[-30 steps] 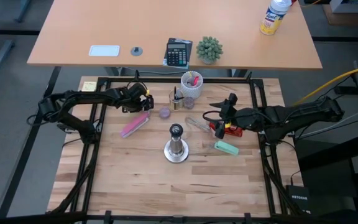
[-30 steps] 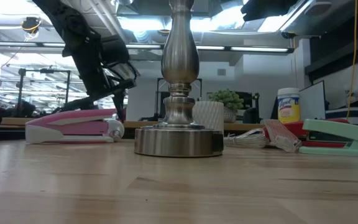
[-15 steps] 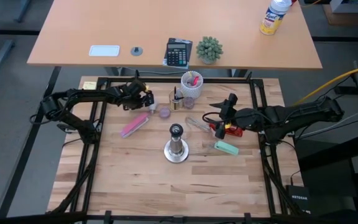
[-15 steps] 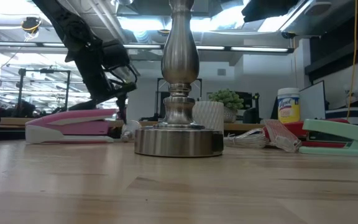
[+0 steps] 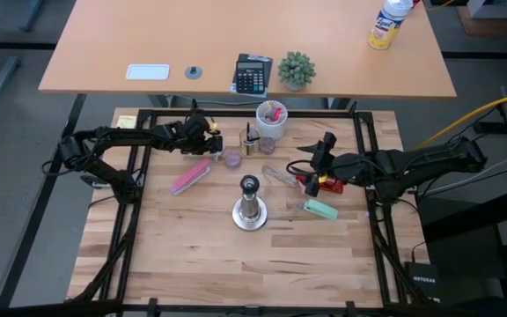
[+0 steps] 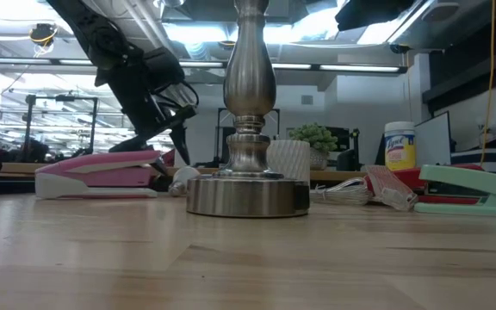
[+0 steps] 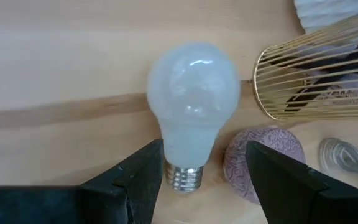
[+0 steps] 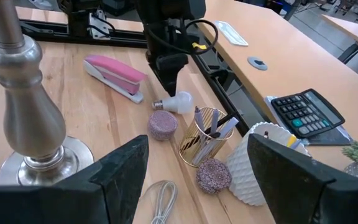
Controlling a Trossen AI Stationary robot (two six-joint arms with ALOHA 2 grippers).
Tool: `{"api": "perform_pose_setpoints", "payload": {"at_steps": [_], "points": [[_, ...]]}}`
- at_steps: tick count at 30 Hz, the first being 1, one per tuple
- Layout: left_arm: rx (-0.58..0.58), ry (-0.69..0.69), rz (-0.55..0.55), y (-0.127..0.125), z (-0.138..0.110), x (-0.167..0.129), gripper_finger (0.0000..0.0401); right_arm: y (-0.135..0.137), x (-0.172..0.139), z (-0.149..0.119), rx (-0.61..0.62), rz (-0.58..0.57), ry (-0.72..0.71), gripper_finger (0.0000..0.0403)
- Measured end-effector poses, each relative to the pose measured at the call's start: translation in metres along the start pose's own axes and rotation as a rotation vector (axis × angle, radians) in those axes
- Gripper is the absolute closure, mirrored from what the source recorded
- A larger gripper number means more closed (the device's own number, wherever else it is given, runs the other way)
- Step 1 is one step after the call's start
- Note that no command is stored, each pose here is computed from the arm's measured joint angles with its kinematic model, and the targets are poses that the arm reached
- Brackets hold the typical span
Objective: Screw lightbulb
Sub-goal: Insert the lightbulb into the lamp socket
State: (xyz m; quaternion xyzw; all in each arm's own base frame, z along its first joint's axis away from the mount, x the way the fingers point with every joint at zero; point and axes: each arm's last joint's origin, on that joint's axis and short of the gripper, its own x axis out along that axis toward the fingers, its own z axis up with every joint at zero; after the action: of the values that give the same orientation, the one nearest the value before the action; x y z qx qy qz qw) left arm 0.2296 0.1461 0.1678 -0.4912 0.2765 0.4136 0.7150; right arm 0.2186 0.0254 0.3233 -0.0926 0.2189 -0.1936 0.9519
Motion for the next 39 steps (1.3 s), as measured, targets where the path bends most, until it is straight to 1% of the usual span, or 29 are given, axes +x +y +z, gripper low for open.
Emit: {"api": "perform_pose_setpoints", "payload": {"at_steps": [3,8,17,24,27,32,35,39], "points": [[0.034,0.003,-0.003,-0.001,-0.002,0.000,0.0182,0.000,0.000,0.000,0.000,0.000,-0.001,0.0123],[0.037,0.009,0.001,-0.001,-0.003,0.002,0.0182,0.000,0.000,0.000,0.001,0.000,-0.002,0.0123],[-0.010,0.063,0.053,0.004,-0.010,0.023,0.0182,0.000,0.000,0.000,0.002,0.000,-0.003,0.0123],[-0.021,0.044,0.036,0.005,-0.008,0.040,0.0182,0.000,0.000,0.000,0.001,0.000,-0.002,0.0123],[-0.019,0.042,0.039,0.007,-0.007,0.044,0.0182,0.000,0.000,0.000,-0.001,0.000,0.000,0.0123],[-0.010,0.040,0.041,0.008,-0.005,0.044,0.0182,0.000,0.000,0.000,-0.002,0.000,0.000,0.0123],[-0.008,0.035,0.038,0.008,-0.004,0.042,0.0193,0.000,0.000,0.000,-0.003,0.000,0.000,0.0123],[0.010,0.034,0.045,0.008,-0.005,0.041,0.0230,0.000,0.000,0.000,-0.002,0.000,0.000,0.0123]]}}
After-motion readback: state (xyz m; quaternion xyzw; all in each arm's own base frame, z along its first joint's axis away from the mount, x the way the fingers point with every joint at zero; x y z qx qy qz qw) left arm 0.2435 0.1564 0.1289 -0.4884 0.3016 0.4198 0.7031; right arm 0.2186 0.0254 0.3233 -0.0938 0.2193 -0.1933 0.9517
